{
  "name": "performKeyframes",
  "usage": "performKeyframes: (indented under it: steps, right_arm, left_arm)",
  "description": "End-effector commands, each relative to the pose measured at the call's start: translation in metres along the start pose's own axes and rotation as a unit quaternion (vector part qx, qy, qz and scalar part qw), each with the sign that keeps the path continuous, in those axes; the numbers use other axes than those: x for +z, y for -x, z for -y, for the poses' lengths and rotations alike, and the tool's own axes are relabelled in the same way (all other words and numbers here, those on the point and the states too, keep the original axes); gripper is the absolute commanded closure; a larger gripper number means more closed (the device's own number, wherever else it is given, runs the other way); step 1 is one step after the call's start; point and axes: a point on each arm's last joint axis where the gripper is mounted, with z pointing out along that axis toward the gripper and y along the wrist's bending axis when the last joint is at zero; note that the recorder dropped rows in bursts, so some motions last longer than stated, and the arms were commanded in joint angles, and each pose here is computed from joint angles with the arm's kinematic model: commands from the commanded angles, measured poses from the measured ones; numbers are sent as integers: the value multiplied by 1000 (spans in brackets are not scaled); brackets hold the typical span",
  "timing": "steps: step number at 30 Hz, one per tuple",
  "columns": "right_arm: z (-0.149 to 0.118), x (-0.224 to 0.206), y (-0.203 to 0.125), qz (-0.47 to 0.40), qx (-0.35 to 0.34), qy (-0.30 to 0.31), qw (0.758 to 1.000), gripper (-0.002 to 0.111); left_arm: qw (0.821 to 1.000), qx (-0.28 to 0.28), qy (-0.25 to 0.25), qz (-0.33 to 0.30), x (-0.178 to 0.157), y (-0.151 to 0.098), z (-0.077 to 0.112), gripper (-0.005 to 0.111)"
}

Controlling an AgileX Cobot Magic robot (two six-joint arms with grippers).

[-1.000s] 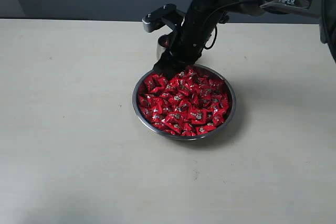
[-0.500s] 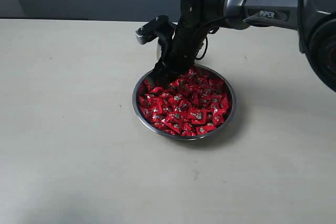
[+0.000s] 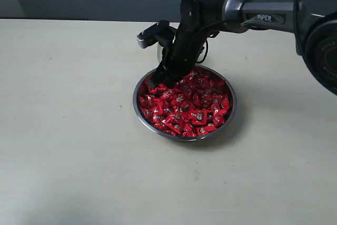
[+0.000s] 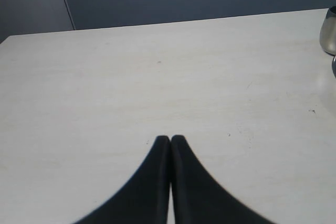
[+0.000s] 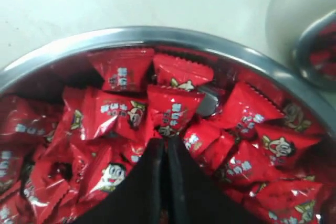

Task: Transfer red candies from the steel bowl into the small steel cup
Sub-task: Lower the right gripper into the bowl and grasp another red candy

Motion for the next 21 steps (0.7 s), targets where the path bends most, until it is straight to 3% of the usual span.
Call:
performKeyframes:
  steps: [1, 11, 21]
  right_arm:
    - [-3, -30, 6, 18, -4, -5, 1000, 108]
    - [-8, -58, 14, 61, 18, 2, 998, 108]
    - [-5, -10, 3, 14, 30, 19, 999, 108]
  left_arm:
    - [1000, 1, -3, 9, -1, 3, 0, 106]
    - [1000, 1, -3, 9, -1, 3, 0, 106]
    - [1000, 1, -3, 9, -1, 3, 0, 106]
